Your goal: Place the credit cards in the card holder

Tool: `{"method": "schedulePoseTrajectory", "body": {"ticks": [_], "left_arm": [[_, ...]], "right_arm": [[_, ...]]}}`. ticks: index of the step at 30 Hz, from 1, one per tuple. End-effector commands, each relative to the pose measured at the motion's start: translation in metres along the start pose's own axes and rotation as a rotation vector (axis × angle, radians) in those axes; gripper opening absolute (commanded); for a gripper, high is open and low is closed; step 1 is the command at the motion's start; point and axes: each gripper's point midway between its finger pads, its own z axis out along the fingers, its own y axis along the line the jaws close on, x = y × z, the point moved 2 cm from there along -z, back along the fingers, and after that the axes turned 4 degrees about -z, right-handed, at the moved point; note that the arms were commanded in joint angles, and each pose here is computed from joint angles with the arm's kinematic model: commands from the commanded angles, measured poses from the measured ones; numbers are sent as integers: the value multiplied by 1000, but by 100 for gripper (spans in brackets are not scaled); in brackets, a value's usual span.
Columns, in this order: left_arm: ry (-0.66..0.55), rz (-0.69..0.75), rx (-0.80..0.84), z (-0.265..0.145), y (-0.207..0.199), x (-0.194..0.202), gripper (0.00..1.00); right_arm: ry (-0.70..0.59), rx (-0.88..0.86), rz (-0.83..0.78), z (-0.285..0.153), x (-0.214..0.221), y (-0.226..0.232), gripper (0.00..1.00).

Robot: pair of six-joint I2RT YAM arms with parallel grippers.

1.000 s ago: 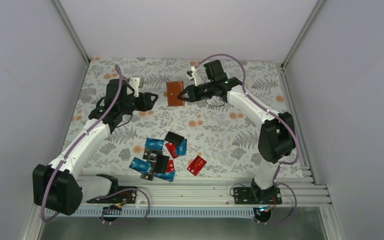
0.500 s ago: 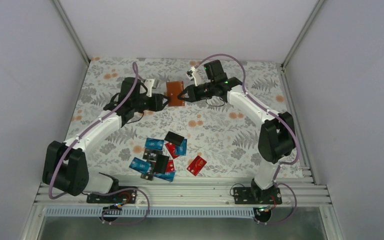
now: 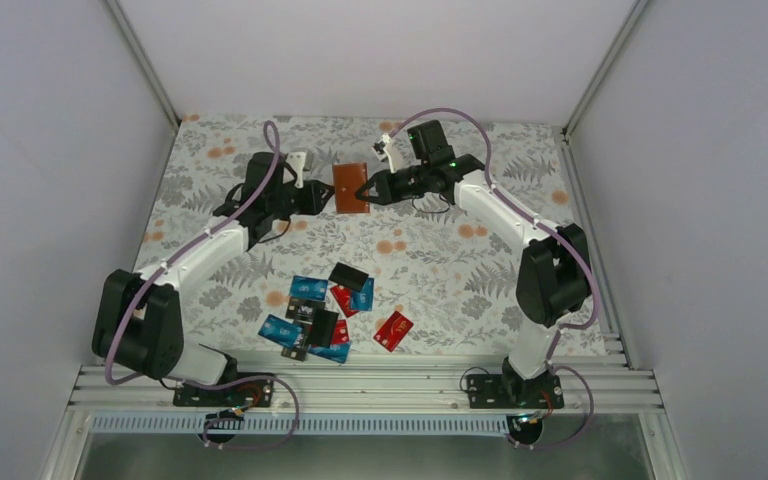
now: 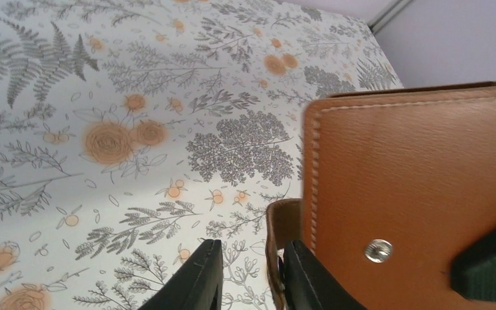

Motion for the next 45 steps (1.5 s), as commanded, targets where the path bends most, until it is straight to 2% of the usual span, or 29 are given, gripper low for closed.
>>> {"method": "schedulePoseTrajectory", "body": {"ticks": [1, 5, 12, 21, 26, 30, 34, 38, 45], "left_arm": [[-40, 20, 15, 4, -4, -13, 22], [-39, 41, 55, 4, -10, -12, 3], [8, 10, 19, 6, 6, 14, 2], [80, -45, -17, 28, 27, 38, 2], [126, -49, -13, 45, 28, 42, 3], [166, -55, -23, 60, 28, 44, 2], [204, -80, -46, 70, 31, 49, 2], [245, -104, -61, 77, 33, 56, 2], [257, -87, -47, 79, 24, 59, 2]], "right_arm": [[1, -17, -14, -2, -2, 4, 4], [6, -19, -6, 2, 0, 1, 4], [44, -2, 50, 21, 26, -25, 4], [148, 94, 196, 57, 61, -89, 7], [185, 122, 318, 60, 81, -129, 21], [185, 161, 357, 54, 88, -150, 47], [182, 291, 366, 42, 92, -169, 64], [160, 324, 351, 33, 85, -165, 71], [122, 242, 285, 33, 61, -130, 73]]}}
